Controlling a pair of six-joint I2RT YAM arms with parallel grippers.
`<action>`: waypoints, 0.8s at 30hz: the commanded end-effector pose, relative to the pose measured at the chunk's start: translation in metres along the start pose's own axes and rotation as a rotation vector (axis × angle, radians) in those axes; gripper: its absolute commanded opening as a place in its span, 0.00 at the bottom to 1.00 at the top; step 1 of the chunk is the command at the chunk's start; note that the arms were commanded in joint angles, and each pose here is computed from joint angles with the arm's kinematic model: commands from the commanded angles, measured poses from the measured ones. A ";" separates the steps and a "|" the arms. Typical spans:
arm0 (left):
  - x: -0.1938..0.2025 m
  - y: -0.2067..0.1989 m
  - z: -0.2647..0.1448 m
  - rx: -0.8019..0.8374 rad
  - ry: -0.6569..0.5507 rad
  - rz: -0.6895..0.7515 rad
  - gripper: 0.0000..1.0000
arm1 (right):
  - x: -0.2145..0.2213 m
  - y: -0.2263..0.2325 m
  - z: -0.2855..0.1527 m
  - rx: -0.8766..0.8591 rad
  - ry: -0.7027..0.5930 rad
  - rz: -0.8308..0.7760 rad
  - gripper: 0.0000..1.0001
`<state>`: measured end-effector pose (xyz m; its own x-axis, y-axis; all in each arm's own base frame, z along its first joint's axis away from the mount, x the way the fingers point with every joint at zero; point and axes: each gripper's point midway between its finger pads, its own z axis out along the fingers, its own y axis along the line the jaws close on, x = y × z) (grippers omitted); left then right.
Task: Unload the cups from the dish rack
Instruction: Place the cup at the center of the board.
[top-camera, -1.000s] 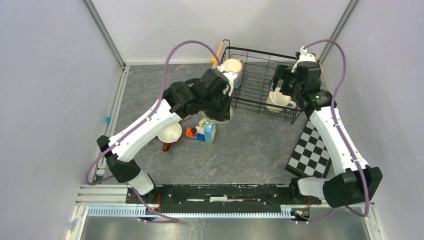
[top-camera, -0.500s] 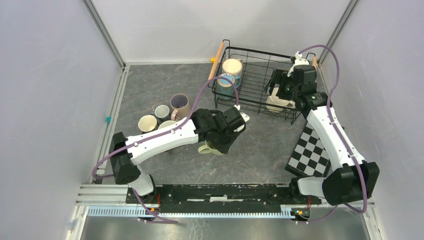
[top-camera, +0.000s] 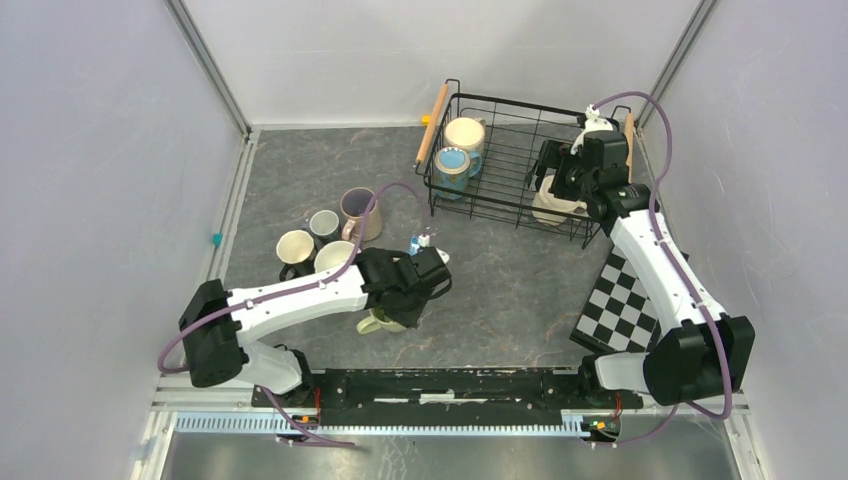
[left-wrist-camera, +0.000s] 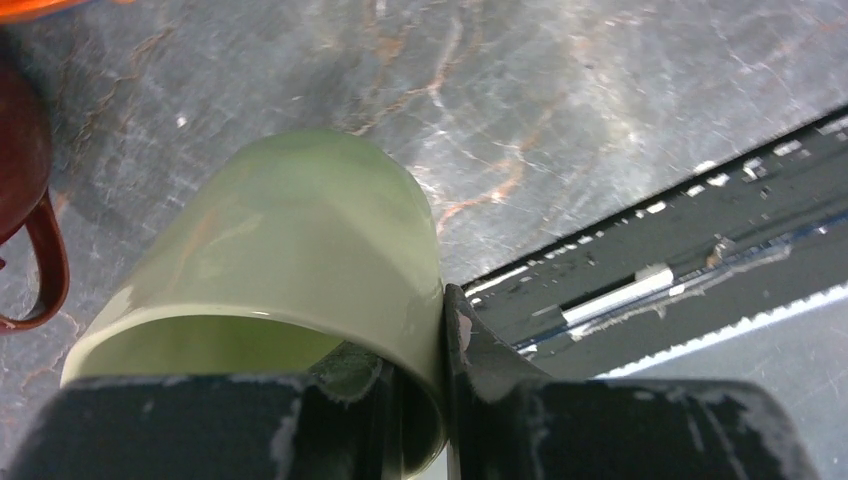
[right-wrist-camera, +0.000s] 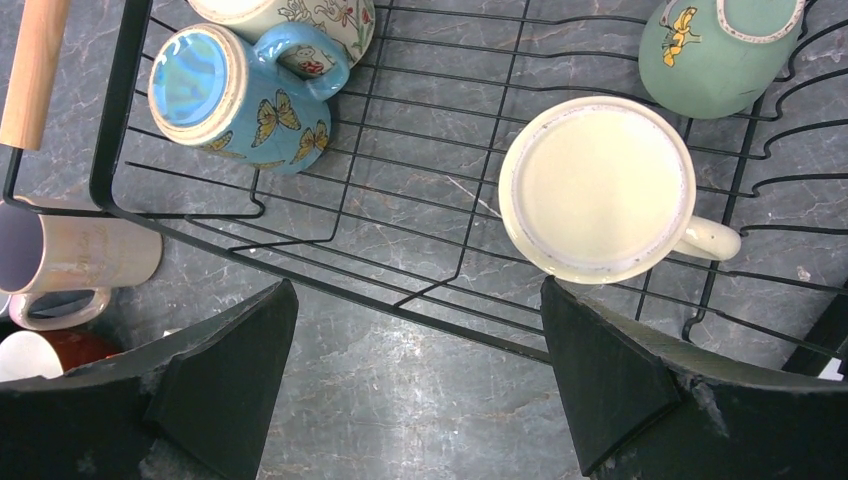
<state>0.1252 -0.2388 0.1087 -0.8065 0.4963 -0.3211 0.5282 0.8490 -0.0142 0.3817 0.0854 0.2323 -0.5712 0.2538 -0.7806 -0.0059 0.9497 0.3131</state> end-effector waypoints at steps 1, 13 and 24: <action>-0.014 0.028 0.002 -0.059 -0.103 -0.186 0.02 | -0.006 0.005 0.004 -0.023 -0.028 0.005 0.98; -0.012 0.064 0.032 -0.110 -0.053 -0.289 0.02 | -0.008 0.008 0.005 -0.043 -0.028 -0.002 0.98; -0.001 0.067 0.054 -0.100 -0.009 -0.310 0.02 | -0.005 0.011 0.007 -0.061 -0.019 -0.010 0.98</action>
<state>0.1685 -0.1872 0.0607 -0.9214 0.2466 -0.3004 0.2572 0.9663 0.0044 0.3858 0.0918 0.2317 -0.5708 0.2516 -0.7816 -0.0363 0.9432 0.3302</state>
